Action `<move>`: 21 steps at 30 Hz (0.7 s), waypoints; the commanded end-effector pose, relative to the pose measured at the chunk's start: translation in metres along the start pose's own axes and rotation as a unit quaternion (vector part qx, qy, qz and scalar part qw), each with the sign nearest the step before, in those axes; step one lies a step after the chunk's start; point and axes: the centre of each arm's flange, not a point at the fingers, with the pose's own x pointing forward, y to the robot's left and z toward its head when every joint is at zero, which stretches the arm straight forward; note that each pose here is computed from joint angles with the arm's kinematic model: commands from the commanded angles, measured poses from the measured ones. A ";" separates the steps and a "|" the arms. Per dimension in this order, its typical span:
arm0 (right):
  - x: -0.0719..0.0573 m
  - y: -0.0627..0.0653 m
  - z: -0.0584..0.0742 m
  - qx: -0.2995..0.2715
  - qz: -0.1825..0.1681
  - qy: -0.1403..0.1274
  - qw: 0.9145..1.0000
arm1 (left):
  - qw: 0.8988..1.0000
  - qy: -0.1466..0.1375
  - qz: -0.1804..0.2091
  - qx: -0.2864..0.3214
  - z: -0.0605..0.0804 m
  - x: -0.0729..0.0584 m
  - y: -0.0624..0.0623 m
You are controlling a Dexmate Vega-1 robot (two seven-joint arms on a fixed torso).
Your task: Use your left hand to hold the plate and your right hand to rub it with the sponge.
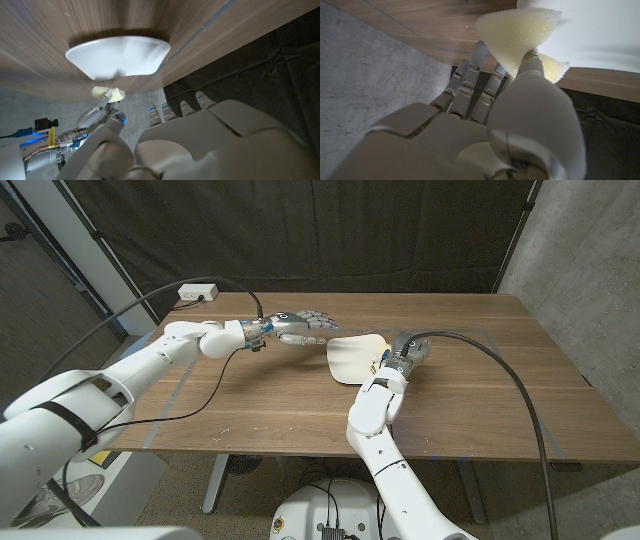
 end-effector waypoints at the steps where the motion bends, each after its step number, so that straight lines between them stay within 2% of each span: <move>1: 0.000 -0.019 -0.023 0.041 -0.034 0.046 0.997 | 0.987 0.023 0.126 -0.093 -0.010 -0.019 0.026; 10: 0.005 -0.027 -0.032 0.042 -0.045 0.055 0.997 | 0.966 0.060 0.165 -0.189 -0.026 -0.039 0.024; 17: 0.014 -0.029 -0.041 0.049 -0.043 0.067 0.996 | 0.942 0.078 0.180 -0.272 -0.036 -0.053 0.014; 21: 0.019 -0.026 -0.048 0.061 -0.035 0.077 0.995 | 0.922 0.088 0.188 -0.327 -0.040 -0.061 0.006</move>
